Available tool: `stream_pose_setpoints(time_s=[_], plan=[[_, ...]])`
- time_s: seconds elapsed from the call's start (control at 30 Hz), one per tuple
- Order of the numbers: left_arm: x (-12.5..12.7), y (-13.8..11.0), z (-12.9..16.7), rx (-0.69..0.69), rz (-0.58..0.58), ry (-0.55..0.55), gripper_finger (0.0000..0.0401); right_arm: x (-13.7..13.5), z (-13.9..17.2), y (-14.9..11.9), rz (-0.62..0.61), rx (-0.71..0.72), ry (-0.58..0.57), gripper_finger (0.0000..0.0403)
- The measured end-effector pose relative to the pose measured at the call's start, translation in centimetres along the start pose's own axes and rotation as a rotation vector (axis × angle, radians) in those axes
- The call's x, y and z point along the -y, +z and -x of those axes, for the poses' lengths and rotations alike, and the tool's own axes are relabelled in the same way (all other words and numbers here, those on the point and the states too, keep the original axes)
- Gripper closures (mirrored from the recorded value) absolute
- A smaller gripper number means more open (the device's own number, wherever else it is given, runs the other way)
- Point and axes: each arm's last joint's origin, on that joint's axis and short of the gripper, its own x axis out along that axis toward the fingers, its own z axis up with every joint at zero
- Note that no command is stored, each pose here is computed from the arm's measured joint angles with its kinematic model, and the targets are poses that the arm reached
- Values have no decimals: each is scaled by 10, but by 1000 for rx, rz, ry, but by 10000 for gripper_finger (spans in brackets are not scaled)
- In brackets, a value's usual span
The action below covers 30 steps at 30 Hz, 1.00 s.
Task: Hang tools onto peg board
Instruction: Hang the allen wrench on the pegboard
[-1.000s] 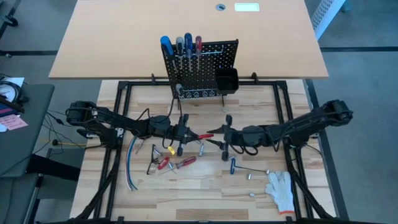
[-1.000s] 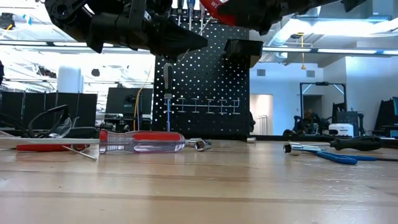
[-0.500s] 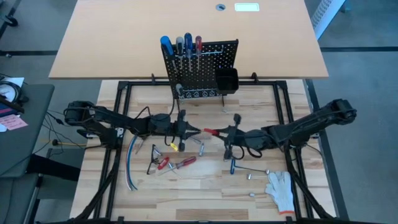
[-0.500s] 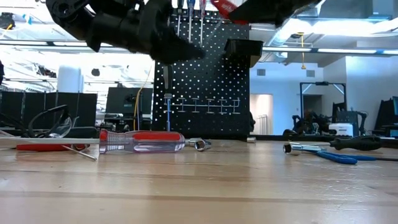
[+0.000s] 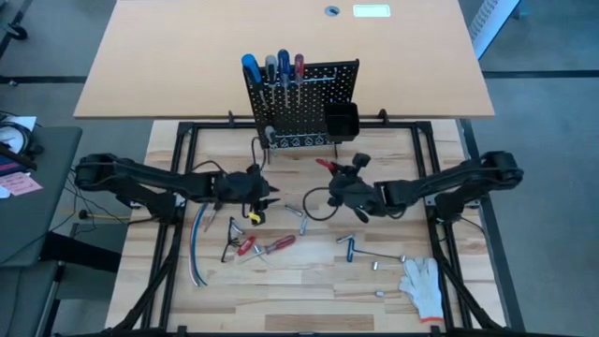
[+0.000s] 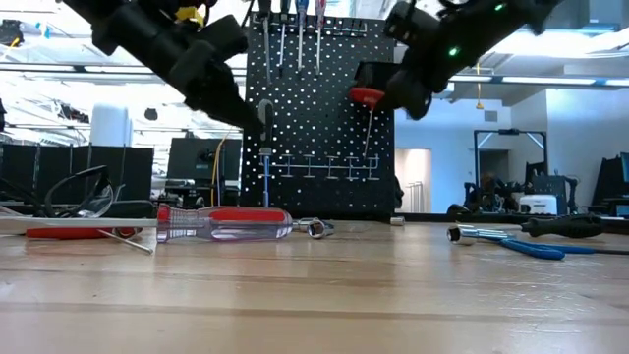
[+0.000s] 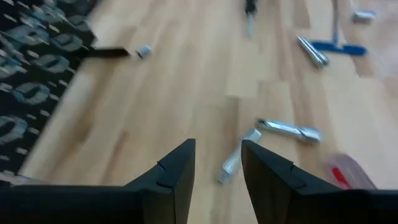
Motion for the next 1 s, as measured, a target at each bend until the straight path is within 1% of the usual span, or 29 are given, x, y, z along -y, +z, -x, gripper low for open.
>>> stream_pose_setpoints(time_s=[0.07,0.17,0.37,0.5,0.67,0.83,1.0], plan=[[7,-1,-2,-4,-1,-21,278,1,-4,0,43,-9,-42,354],[15,-2,-2,-4,-14,-47,278,5,-10,0,62,-22,-68,354],[22,2,-3,39,-21,-64,279,16,-23,-5,41,-60,-103,354],[22,1,-3,33,-19,-64,279,20,-32,-9,-7,-74,-70,354],[22,1,-3,32,-17,-64,279,25,-40,-14,-56,-96,-63,354],[22,1,-3,34,-16,-64,279,29,-48,-18,-131,-99,-8,354],[22,1,-3,34,-11,-65,279,34,-55,-22,-188,-126,4,354]])
